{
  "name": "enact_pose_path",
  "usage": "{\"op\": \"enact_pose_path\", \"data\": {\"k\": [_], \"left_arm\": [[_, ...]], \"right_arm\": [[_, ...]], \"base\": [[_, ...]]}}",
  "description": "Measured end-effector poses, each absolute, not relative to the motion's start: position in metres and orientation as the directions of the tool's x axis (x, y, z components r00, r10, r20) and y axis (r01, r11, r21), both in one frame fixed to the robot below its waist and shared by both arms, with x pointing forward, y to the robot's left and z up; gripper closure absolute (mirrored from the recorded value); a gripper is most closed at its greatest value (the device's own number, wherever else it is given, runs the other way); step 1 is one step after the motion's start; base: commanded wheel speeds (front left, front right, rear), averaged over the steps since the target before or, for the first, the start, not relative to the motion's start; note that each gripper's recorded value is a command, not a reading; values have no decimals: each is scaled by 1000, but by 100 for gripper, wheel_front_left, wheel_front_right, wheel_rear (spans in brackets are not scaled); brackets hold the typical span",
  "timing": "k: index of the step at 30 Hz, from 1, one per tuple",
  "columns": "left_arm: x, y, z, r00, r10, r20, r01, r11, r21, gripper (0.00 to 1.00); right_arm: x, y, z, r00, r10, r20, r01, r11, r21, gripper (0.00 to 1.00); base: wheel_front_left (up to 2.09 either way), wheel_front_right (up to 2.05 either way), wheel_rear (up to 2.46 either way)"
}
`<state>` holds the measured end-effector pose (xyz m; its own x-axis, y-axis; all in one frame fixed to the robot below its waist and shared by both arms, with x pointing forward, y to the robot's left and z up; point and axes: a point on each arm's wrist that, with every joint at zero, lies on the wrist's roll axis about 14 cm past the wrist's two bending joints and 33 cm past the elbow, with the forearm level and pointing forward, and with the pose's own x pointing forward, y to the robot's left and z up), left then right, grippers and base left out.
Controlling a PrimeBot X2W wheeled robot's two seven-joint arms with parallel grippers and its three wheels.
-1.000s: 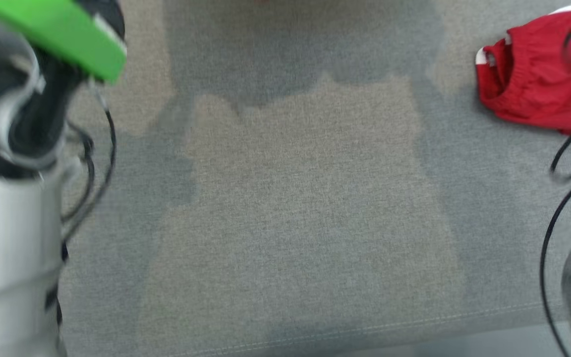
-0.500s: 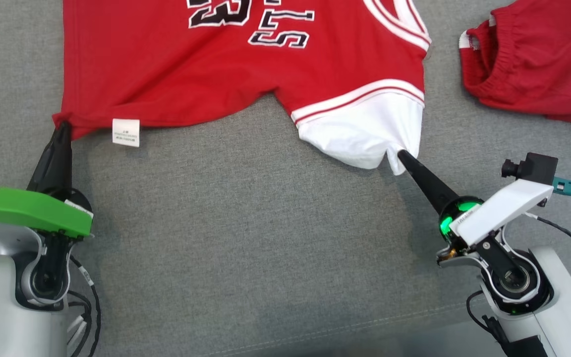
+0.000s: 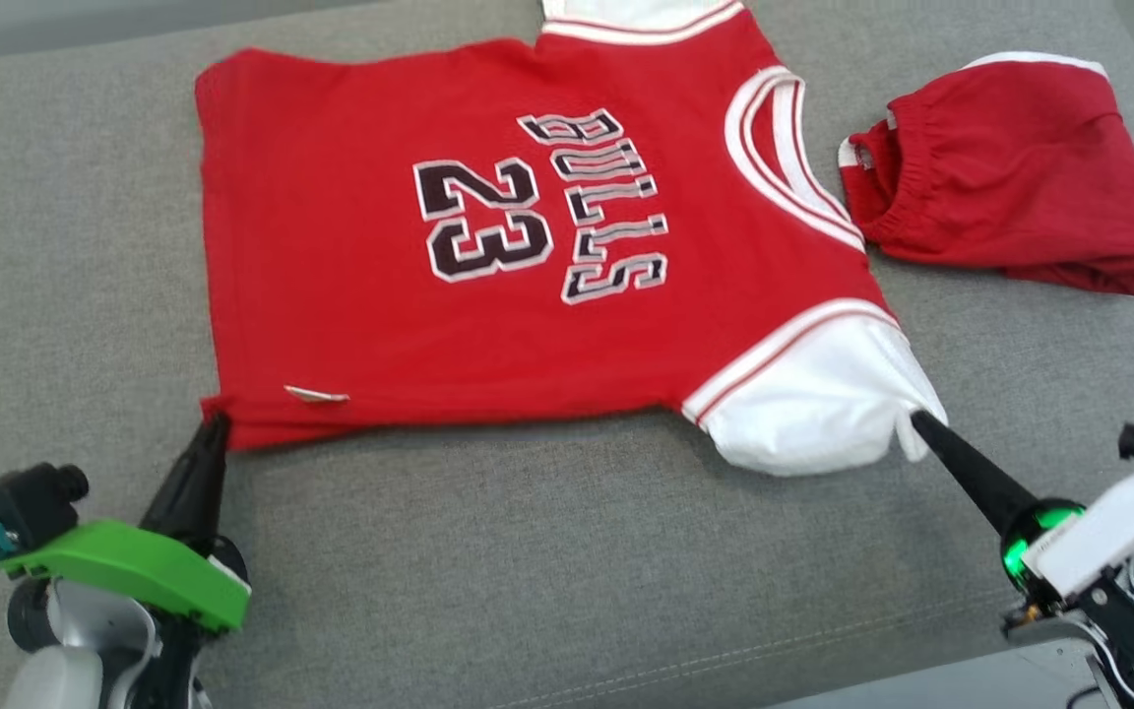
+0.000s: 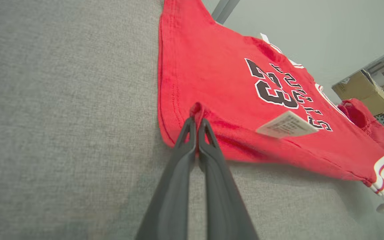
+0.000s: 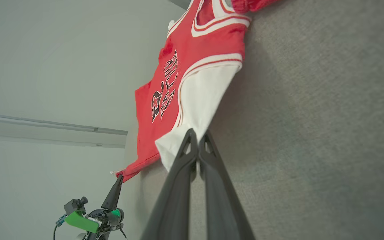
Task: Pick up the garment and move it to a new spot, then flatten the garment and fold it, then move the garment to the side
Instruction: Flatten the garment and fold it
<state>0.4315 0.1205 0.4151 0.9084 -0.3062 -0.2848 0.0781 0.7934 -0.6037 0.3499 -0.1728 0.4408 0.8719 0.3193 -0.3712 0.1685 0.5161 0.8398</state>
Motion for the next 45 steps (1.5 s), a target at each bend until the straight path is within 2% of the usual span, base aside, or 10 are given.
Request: {"op": "enact_pose_path", "data": {"k": [8,13,24,32,45], "left_arm": [[368,117,394,868,-315,-384,-7,765,-644,100],[342,122,385,843,-315,-436,-56,756,-653,100],[375,121,422,859,-384,-339,93,768,-634,100],[412,106,442,811,-492,-317,249,780,-574,100],[448,111,429,799,-470,-376,206,801,-562,100]], "right_arm": [[292,-208,417,850,203,-487,350,474,808,100],[294,-209,422,852,216,-477,331,484,810,100],[312,-186,436,830,343,-439,235,499,834,100],[344,-193,433,818,349,-456,233,525,819,100],[380,-215,413,812,274,-516,300,563,771,100]], "base": [[0,0,0],[0,0,0],[0,0,0],[0,0,0],[0,0,0]]}}
